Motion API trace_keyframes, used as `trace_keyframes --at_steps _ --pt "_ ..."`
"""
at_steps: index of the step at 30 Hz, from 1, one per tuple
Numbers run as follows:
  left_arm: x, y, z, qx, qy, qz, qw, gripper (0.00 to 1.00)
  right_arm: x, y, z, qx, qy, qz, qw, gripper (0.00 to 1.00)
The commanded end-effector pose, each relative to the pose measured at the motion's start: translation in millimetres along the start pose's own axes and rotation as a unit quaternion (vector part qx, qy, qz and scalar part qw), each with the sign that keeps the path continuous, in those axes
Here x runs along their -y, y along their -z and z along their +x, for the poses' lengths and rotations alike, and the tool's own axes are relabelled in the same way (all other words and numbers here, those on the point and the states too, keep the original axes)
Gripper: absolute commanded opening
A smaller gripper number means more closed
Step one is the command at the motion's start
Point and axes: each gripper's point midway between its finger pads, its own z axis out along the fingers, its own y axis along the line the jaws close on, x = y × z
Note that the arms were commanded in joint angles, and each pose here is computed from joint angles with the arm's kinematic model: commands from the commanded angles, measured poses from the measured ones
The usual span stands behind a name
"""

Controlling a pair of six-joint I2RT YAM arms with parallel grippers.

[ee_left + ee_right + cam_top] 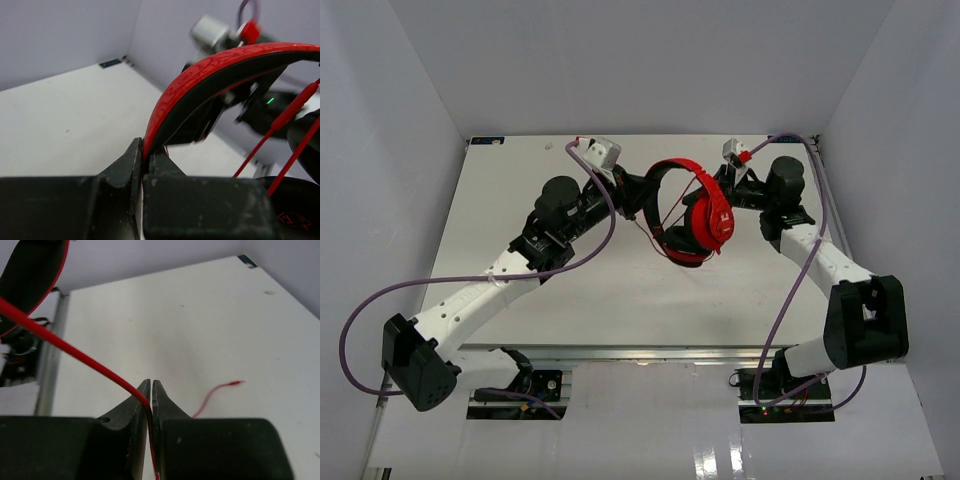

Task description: Wrap the headphones

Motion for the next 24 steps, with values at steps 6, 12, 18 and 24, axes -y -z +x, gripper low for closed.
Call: trace_keyframes --at_steps 6,12,18,24 --pt "40 12 -160 0.267 0.19 0.007 0.945 0.0 -63 -18 -44 0.076 -0.1 -0.15 0.981 0.17" --pt "-15 2 -165 0.313 0.287 -0.131 0.896 0.0 -91 -31 -31 0.069 -0.116 -0.17 0.976 0.15" --pt "-41 -7 -164 0.324 0.276 -0.204 0.881 0.0 -118 -30 -31 0.068 -0.093 -0.178 0.977 0.08" --pt "-81 9 -182 0.323 0.092 -0.361 0.87 0.0 -123 -27 -9 0.023 -0.102 -0.129 0.986 0.08"
